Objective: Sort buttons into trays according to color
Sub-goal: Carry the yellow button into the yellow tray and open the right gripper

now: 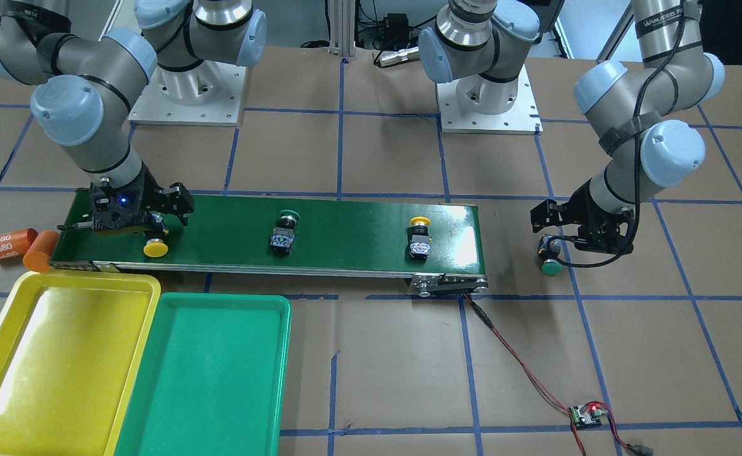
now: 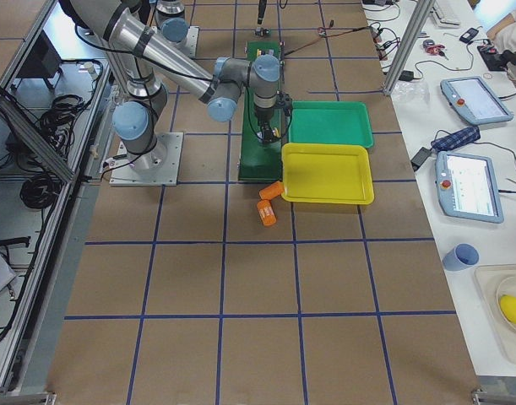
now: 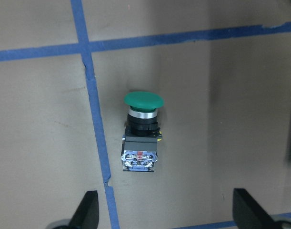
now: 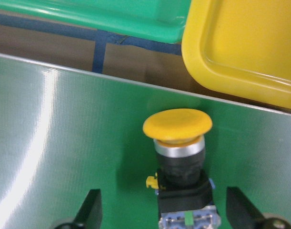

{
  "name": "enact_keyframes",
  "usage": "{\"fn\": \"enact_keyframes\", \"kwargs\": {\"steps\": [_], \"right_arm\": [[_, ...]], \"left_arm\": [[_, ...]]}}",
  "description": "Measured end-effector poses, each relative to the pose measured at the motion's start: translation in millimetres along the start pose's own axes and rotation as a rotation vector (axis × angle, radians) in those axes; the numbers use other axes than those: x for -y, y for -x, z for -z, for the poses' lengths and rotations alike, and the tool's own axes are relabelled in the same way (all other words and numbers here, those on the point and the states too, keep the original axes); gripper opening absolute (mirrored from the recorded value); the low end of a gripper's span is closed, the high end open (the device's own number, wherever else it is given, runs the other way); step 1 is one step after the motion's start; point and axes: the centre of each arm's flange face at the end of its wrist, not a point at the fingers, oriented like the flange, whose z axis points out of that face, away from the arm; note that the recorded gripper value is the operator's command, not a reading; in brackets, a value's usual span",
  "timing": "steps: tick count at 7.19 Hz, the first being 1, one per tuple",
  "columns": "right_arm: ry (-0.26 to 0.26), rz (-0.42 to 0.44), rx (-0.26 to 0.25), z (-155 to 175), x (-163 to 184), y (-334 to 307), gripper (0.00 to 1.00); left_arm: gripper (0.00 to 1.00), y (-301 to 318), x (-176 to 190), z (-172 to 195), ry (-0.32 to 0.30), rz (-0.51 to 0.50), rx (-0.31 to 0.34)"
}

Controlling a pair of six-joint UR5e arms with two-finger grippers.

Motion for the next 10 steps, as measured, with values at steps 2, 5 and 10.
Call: {"fn": "enact_keyframes", "kwargs": {"steps": [2, 5, 10], "right_arm": [[0.002, 0.056, -0.008, 0.0, 2.4, -2.4, 0.15], [-0.027, 0.057, -0.074, 25.2, 47.6, -28.8, 0.31], [0.007, 0.050, -0.160, 13.4, 150.4, -143.0, 1.00]], "left_arm": [[1.00, 0.6, 1.8, -25.4, -0.009, -0.011, 0.004], [0.25, 5.7, 12.1, -49.5, -0.026, -0.025, 0.013], [0.00, 7.6, 15.6, -45.4, -0.038, -0.050, 0.020]]}}
